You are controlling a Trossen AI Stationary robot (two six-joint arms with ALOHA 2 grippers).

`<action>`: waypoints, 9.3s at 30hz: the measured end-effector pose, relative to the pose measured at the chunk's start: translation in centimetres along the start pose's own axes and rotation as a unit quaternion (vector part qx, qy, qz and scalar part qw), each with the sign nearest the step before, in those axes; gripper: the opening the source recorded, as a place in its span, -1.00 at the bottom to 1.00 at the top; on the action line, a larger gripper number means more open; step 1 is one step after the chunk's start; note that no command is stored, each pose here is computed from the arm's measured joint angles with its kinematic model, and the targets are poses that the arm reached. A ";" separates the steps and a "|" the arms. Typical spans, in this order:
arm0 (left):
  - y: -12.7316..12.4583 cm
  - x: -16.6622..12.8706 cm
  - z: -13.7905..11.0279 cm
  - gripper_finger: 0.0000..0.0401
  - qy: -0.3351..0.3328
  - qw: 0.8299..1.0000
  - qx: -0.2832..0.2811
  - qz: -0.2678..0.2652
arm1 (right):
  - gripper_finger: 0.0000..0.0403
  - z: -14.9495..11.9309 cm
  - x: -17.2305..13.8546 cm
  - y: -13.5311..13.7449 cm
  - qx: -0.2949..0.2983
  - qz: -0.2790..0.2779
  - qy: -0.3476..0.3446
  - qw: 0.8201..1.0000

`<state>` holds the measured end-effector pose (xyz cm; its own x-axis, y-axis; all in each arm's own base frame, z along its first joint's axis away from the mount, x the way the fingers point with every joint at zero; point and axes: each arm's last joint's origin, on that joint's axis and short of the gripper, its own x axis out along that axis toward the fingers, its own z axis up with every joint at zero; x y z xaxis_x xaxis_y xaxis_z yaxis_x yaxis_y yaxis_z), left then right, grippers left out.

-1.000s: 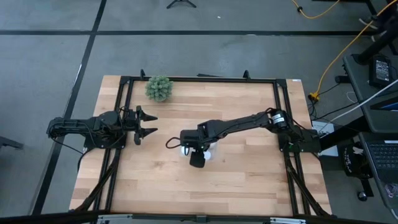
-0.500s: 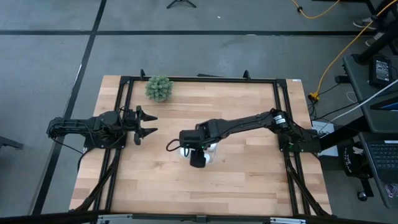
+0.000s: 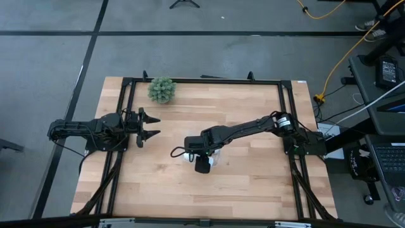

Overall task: Pick and place pill bottles into a basket
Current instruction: Put the white medicine bottle into the transparent bin, then return to Home Position

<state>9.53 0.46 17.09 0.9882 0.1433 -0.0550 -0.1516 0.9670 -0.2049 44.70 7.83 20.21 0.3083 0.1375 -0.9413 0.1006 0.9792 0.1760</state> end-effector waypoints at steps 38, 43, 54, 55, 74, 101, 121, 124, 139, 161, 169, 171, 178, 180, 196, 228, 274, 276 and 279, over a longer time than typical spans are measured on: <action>0.0 0.0 0.0 0.31 0.000 1.000 0.000 0.000 | 0.17 0.2 0.6 0.1 0.015 0.026 -0.019 0.999; 0.0 0.0 0.0 0.31 0.000 1.000 0.000 0.000 | 0.20 0.4 0.3 0.6 0.018 0.036 -0.025 0.999; 0.0 0.0 0.0 0.31 0.000 1.000 0.000 0.000 | 0.22 1.0 -1.2 0.9 0.014 0.019 -0.030 0.999; 0.0 0.0 0.0 0.31 0.000 1.000 0.000 0.000 | 0.22 1.1 -1.4 0.9 0.009 0.016 -0.030 0.999; 0.0 0.0 0.0 0.31 0.000 1.000 0.000 0.000 | 0.22 -1.3 -18.2 6.3 -0.103 -0.149 -0.170 0.969; 0.0 0.0 0.0 0.31 0.000 1.000 0.000 0.000 | 0.22 -33.1 -27.5 -9.1 -0.059 -0.052 -0.641 0.764; 0.0 0.0 0.0 0.31 0.000 1.000 0.000 0.000 | 0.22 -33.5 -14.5 -10.0 -0.060 -0.010 -0.613 0.788; 0.0 0.0 0.0 0.31 0.000 1.000 0.000 0.000 | 0.22 -33.2 -14.2 -10.0 -0.061 0.039 -0.621 0.781; 0.0 0.0 0.0 0.31 0.000 1.000 0.000 0.000 | 0.11 -32.5 -7.9 -12.4 -0.068 -0.039 -0.569 0.818; 0.0 0.0 0.0 0.31 0.000 1.000 0.000 0.000 | 0.02 -31.5 -9.7 -12.5 -0.082 -0.001 -0.574 0.815; 0.0 0.0 0.0 0.31 0.000 1.000 0.000 0.000 | -0.22 -32.7 -9.9 -12.5 -0.079 0.011 -0.625 0.777; 0.0 0.0 0.0 0.31 0.000 1.000 0.000 0.000 | -0.24 -32.7 -9.6 -12.5 -0.078 0.014 -0.622 0.779; 0.0 0.0 0.0 0.31 0.000 1.000 0.000 0.000 | -0.25 -32.8 -9.0 -12.6 -0.108 -0.022 -0.597 0.794; 0.0 0.0 0.0 0.31 0.000 1.000 0.000 0.000 | -0.26 -32.8 -9.0 -12.7 -0.106 -0.035 -0.597 0.794; 0.0 0.0 0.0 0.31 0.000 1.000 0.000 0.000 | -0.93 -32.9 -8.7 -11.6 -0.148 -0.027 -0.589 0.794; 0.0 0.0 0.0 0.31 0.000 1.000 0.000 0.000 | -0.89 -32.9 -8.8 -11.6 -0.150 -0.037 -0.590 0.792; 0.0 0.0 0.0 -0.88 -0.001 0.998 0.059 -0.001 | -0.88 -32.9 -8.8 -11.6 -0.150 -0.036 -0.591 0.792; -0.1 0.0 0.0 -0.95 0.001 0.997 0.080 -0.017 | -0.88 -32.9 -8.8 -11.6 -0.150 -0.037 -0.590 0.792; -0.1 0.0 0.0 -0.99 0.001 0.996 0.092 -0.022 | -0.88 -32.9 -8.8 -11.6 -0.150 -0.036 -0.590 0.792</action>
<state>9.58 0.34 17.13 0.9937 0.0986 -0.0526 -0.1000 0.9947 -0.0247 9.67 0.21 16.94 0.9998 0.0173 0.0109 -0.0160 0.9939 -0.1087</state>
